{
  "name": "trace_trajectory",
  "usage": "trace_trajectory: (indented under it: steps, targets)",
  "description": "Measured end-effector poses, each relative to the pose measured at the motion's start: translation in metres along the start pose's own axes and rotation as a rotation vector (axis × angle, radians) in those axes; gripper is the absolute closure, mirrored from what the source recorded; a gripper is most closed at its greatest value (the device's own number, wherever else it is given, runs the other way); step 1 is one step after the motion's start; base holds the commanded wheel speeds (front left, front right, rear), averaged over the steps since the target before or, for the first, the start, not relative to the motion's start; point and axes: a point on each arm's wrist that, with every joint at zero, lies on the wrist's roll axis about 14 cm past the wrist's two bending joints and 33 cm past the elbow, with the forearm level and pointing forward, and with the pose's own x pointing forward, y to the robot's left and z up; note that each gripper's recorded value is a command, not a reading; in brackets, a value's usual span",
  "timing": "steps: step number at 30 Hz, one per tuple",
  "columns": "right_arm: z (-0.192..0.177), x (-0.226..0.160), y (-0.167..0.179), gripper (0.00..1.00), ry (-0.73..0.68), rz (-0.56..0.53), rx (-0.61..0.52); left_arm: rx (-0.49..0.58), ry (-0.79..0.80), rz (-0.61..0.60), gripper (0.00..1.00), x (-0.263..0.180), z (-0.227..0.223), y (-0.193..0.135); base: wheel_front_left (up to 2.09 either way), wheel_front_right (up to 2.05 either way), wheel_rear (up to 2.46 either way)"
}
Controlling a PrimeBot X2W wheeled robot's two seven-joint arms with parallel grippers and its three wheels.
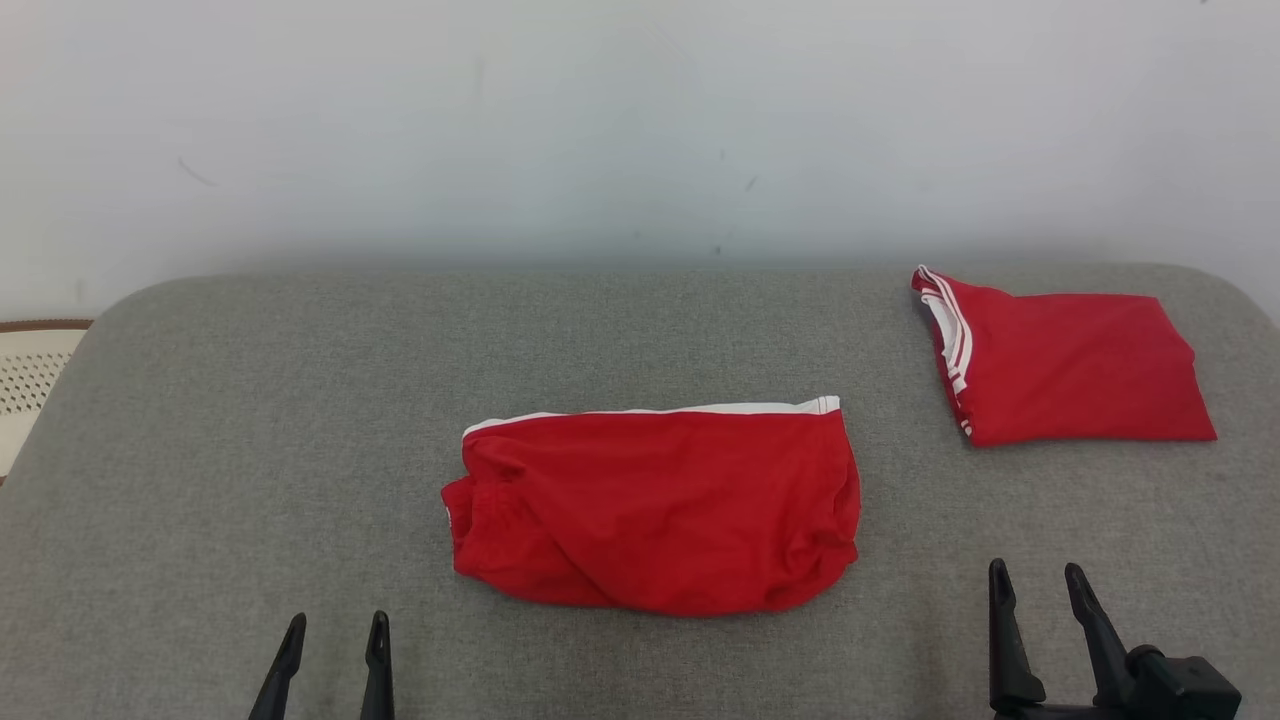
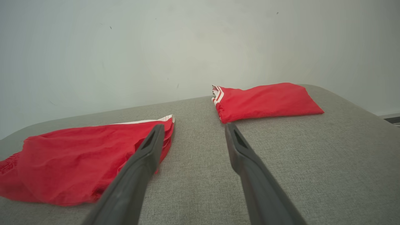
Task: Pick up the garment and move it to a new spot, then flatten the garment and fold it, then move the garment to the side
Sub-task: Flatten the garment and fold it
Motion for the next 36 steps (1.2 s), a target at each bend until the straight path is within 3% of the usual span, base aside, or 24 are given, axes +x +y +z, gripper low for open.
trace_trajectory:
  steps: [10, 21, 30, 36]
  targets:
    - [-0.001, 0.018, 0.008, 0.0, 0.016, 0.033, 0.006, -0.003, -0.003, 0.011, 0.0, -0.005, 0.002, 0.002, 0.0, 0.0, 0.0]
    - [0.006, 0.097, 0.03, 0.0, 0.111, 0.127, -0.056, -0.003, 0.021, 0.053, 0.0, -0.015, -0.004, 0.017, 0.0, 0.0, 0.0]
    - [-0.033, 0.138, 0.014, 0.0, 0.342, 0.095, -0.098, 0.002, 0.036, 0.105, 0.0, -0.023, -0.007, 0.033, 0.0, 0.0, 0.0]
    - [-0.069, 0.14, -0.002, 0.0, 0.48, 0.051, -0.1, 0.006, 0.043, 0.127, 0.0, -0.023, -0.008, 0.041, 0.0, 0.0, 0.0]
